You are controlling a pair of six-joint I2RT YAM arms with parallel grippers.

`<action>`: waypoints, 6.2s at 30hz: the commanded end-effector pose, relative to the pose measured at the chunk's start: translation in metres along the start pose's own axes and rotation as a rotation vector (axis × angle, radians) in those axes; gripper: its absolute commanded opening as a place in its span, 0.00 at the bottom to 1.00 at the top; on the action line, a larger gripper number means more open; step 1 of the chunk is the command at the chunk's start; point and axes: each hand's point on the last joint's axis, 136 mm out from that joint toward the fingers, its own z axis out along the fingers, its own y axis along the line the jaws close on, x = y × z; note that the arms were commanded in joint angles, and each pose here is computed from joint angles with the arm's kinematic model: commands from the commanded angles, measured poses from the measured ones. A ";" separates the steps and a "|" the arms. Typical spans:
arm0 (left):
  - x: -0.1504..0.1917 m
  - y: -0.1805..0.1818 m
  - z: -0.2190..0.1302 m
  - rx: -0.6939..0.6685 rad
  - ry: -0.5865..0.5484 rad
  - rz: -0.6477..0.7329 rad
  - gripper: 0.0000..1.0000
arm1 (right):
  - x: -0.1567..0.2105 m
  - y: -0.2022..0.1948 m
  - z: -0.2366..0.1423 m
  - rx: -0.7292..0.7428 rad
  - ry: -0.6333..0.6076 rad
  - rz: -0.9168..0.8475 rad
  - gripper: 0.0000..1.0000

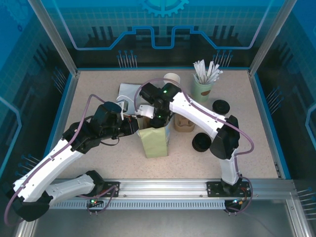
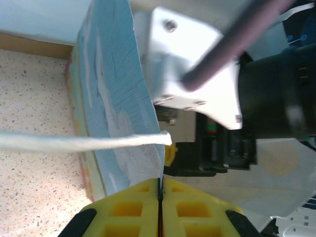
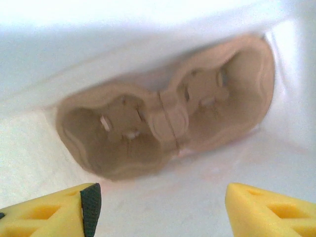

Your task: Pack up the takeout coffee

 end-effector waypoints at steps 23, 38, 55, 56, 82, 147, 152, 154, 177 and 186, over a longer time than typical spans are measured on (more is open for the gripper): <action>0.004 0.014 0.002 -0.039 -0.013 -0.005 0.09 | -0.019 0.006 -0.039 -0.021 -0.171 0.060 0.66; 0.007 0.031 0.001 -0.087 -0.037 -0.015 0.10 | -0.029 0.011 -0.038 -0.062 -0.225 0.086 0.53; 0.008 0.033 0.000 -0.090 -0.044 -0.019 0.12 | -0.038 0.013 -0.031 -0.095 -0.243 0.123 0.23; 0.008 0.033 0.000 -0.091 -0.044 -0.020 0.12 | -0.038 0.013 -0.031 -0.095 -0.243 0.124 0.22; 0.009 0.033 -0.001 -0.070 -0.053 -0.045 0.11 | -0.041 -0.004 0.012 -0.042 -0.172 0.282 0.00; 0.005 0.047 -0.006 -0.129 -0.103 -0.095 0.09 | -0.055 0.002 -0.003 -0.038 -0.191 0.051 0.00; 0.006 0.054 -0.010 -0.147 -0.116 -0.110 0.08 | -0.051 -0.002 -0.005 -0.043 -0.218 0.097 0.00; 0.007 0.055 -0.009 -0.153 -0.112 -0.110 0.08 | -0.051 -0.001 -0.007 -0.049 -0.236 0.102 0.00; 0.003 0.030 -0.001 -0.061 -0.088 -0.065 0.08 | -0.025 -0.010 0.036 -0.034 -0.043 0.176 0.00; 0.002 0.025 0.002 -0.045 -0.088 -0.065 0.08 | -0.028 -0.015 0.052 -0.033 -0.027 0.231 0.00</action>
